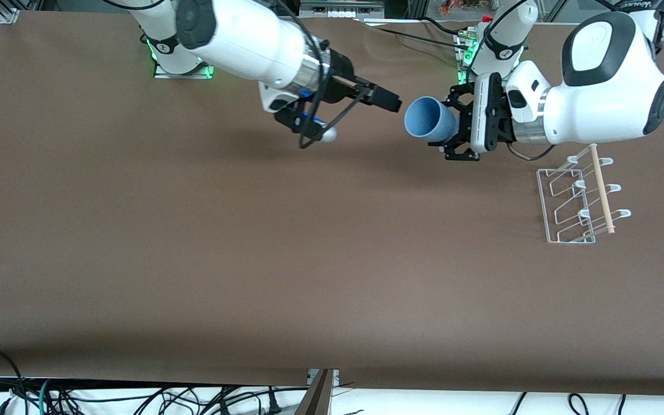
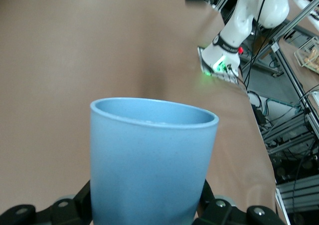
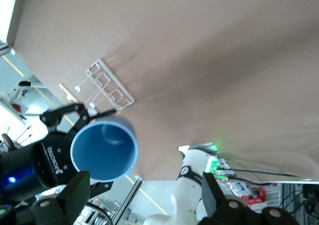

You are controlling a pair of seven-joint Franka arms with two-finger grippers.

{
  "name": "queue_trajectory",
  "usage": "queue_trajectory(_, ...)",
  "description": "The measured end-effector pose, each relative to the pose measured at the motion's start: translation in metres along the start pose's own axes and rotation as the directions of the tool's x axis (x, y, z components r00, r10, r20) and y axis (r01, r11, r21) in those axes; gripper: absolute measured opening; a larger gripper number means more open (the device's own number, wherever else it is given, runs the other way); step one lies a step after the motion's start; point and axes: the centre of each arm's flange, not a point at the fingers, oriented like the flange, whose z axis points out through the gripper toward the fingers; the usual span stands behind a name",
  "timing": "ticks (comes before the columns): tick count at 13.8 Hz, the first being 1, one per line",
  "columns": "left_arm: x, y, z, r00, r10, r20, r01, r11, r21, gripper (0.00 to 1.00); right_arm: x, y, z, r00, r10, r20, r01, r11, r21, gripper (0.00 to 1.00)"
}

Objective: Transfer cup to left arm and place on rack
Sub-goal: 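Carry the cup with the left gripper while the right gripper withdraws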

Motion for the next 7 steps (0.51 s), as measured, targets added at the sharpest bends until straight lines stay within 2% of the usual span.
queue_trajectory(2,-0.014,-0.003,-0.01,0.994,-0.032,0.101,0.029,0.999,0.034,0.78,0.031,0.012,-0.042,0.999,-0.004,-0.038,0.004,1.0,-0.011,0.99)
queue_trajectory(3,-0.021,-0.005,-0.017,0.984,-0.049,0.172,0.039,0.997,0.062,0.78,0.044,0.02,-0.071,0.997,-0.012,-0.072,0.011,1.0,-0.016,0.99)
queue_trajectory(5,-0.033,-0.008,-0.033,0.944,-0.097,0.315,0.057,0.989,0.135,0.78,0.06,0.043,-0.128,0.984,-0.035,-0.174,0.021,0.996,-0.081,0.99)
queue_trajectory(7,-0.047,-0.012,-0.044,0.873,-0.182,0.452,0.087,0.971,0.222,0.78,0.054,0.062,-0.167,0.944,-0.093,-0.315,0.037,0.983,-0.178,0.99)
